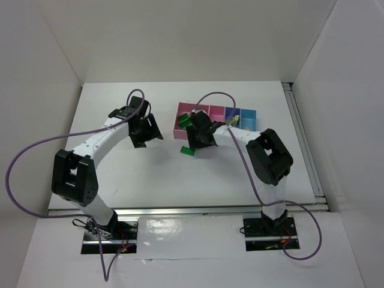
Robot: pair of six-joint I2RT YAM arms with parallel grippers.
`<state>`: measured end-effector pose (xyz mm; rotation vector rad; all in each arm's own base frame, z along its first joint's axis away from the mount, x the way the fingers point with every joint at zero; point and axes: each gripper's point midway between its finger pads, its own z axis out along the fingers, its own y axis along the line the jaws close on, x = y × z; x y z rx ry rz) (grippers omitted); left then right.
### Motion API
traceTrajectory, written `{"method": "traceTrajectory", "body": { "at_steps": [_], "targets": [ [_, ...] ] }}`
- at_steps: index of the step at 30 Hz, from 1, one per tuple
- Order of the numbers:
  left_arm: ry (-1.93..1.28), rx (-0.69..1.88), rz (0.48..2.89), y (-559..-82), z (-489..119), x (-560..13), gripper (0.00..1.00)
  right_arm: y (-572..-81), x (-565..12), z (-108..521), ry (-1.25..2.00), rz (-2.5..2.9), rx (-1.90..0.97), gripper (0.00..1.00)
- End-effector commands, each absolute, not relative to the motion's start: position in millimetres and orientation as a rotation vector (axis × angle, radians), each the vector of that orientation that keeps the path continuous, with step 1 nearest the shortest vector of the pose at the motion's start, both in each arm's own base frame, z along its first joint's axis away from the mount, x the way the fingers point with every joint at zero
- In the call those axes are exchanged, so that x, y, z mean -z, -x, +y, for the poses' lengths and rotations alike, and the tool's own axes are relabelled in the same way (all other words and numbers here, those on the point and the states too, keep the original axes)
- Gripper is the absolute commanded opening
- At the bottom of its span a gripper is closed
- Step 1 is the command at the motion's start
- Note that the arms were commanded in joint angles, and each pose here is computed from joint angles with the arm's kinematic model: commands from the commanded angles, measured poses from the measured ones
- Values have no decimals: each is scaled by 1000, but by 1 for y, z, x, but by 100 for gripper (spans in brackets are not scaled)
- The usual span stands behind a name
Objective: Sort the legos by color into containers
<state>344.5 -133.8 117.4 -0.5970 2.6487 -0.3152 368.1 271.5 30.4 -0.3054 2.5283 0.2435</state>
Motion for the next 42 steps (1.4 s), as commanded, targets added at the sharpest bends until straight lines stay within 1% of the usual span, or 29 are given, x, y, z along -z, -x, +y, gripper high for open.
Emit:
{"method": "traceTrajectory", "body": {
  "at_steps": [1, 5, 6, 8, 9, 12, 16, 17, 20, 23, 24, 26, 27, 28, 29, 30, 31, 32, 33, 34, 35, 36, 37, 38, 39, 40, 42],
  "targets": [
    [562, 329, 2626, -349, -133, -127, 80, -398, -44, 265, 170, 2444, -237, 66],
    [574, 327, 2623, -353, -130, -127, 80, -396, -37, 266, 178, 2466, -235, 56],
    [562, 324, 2625, -353, -130, -127, 80, -396, -37, 266, 178, 2466, -235, 49],
    [559, 335, 2628, -352, -131, -127, 80, -395, -44, 265, 176, 2454, -243, 40],
    [559, 335, 2628, -352, -131, -127, 80, -393, -47, 264, 176, 2455, -242, 34],
    [546, 339, 2644, -352, -133, -125, 80, -381, -61, 265, 181, 2446, -248, 31],
    [528, 358, 2662, -350, -136, -123, 80, -365, -94, 260, 175, 2404, -259, 31],
    [528, 358, 2662, -350, -136, -123, 81, -363, -111, 256, 146, 2373, -269, 31],
    [481, 346, 2681, -348, -138, -116, 82, -366, -136, 242, 85, 2305, -226, 31],
    [400, 353, 2697, -341, -152, -113, 86, -384, -158, 238, 31, 2244, -226, 31],
    [386, 355, 2724, -336, -156, -106, 88, -400, -165, 238, 15, 2218, -228, 32],
    [341, 363, 2736, -332, -168, -102, 88, -417, -168, 244, 3, 2214, -249, 33],
    [331, 357, 2751, -331, -171, -97, 88, -434, -162, 252, 13, 2226, -246, 33],
    [314, 377, 2759, -328, -176, -98, 89, -442, -157, 254, 25, 2243, -253, 36],
    [301, 374, 2770, -326, -180, -95, 89, -446, -151, 261, 48, 2261, -261, 58],
    [297, 393, 2776, -325, -182, -95, 89, -454, -130, 260, 48, 2308, -228, 72],
    [295, 405, 2779, -324, -183, -95, 89, -463, -144, 266, 43, 2285, -242, 80],
    [307, 407, 2779, -324, -184, -95, 89, -462, -139, 265, 48, 2308, -227, 83],
    [323, 401, 2791, -321, -183, -95, 89, -461, -148, 265, 45, 2293, -237, 83],
    [340, 382, 2795, -320, -180, -94, 89, -454, -140, 260, 62, 2300, -225, 80],
    [359, 375, 2781, -321, -179, -97, 89, -448, -145, 270, 111, 2266, -266, 77],
    [387, 349, 2781, -323, -171, -95, 87, -442, -146, 269, 135, 2254, -284, 73],
    [427, 350, 2774, -323, -166, -96, 87, -430, -160, 274, 174, 2223, -318, 67],
    [464, 340, 2782, -321, -160, -92, 86, -409, -141, 277, 263, 2259, -333, 65],
    [511, 345, 2767, -322, -154, -95, 86, -401, -140, 282, 317, 2248, -362, 63],
    [566, 340, 2754, -321, -143, -95, 86, -388, -131, 277, 363, 2269, -367, 63],
    [614, 350, 2726, -321, -136, -98, 86, -368, -120, 287, 492, 2282, -393, 64]
  ]
}}
